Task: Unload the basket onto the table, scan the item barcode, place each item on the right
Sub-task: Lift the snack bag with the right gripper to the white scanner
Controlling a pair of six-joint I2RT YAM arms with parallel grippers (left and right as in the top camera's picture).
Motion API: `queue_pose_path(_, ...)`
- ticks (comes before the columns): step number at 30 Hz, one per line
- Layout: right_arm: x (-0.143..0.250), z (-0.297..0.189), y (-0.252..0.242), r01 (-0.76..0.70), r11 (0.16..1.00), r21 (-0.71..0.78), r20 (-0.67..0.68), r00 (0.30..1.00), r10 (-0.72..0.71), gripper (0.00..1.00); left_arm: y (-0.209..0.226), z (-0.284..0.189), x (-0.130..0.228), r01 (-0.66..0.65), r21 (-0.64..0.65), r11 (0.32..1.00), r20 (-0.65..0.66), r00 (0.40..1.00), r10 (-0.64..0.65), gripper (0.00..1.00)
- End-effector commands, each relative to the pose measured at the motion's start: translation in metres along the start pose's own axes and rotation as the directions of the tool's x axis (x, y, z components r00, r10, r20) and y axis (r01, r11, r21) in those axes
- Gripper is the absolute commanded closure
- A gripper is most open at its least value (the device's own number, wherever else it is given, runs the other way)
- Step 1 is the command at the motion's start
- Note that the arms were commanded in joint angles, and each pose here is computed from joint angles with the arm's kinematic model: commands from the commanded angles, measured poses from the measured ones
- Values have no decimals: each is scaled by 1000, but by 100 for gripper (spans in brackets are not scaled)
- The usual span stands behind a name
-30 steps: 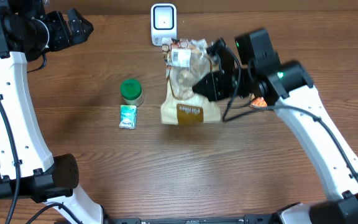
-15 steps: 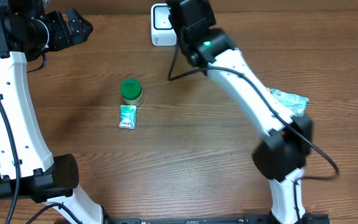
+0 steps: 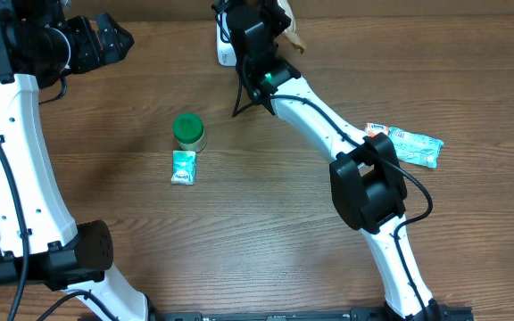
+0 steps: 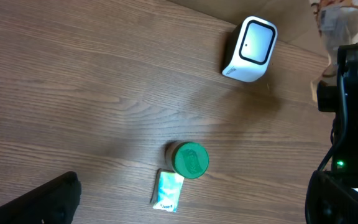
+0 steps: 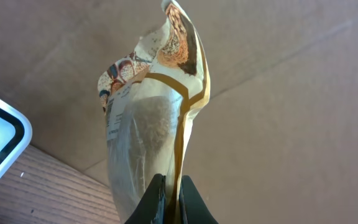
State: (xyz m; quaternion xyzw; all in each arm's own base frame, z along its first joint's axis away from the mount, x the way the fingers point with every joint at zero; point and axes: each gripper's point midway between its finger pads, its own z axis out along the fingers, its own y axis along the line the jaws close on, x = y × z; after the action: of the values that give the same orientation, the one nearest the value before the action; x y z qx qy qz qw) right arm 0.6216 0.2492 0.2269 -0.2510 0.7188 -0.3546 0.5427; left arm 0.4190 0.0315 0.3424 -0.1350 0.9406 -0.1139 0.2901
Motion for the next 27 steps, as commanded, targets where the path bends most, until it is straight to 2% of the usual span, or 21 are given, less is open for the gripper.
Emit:
queue_pose_path(1, -32, -16, 10, 61, 997, -52, 104, 993, -55, 96, 0, -1, -1, 2, -4, 1000, 6, 1000, -2, 0)
queue_pose_path(6, -47, -30, 37, 138, 983, -123, 178, 977, -115, 96, 0, -1, -1, 0, -3, 1000, 6, 1000, 0, 0)
queue_pose_path(11, -46, -20, 48, 217, 973, -73, 210, 957, -198, 96, 0, -1, -1, 0, -3, 1000, 6, 1000, 0, 0)
queue_pose_path(27, -29, -7, 49, 226, 972, -56, 170, 962, -214, 96, 0, -1, -1, 1, -4, 1000, 6, 1000, -1, 0)
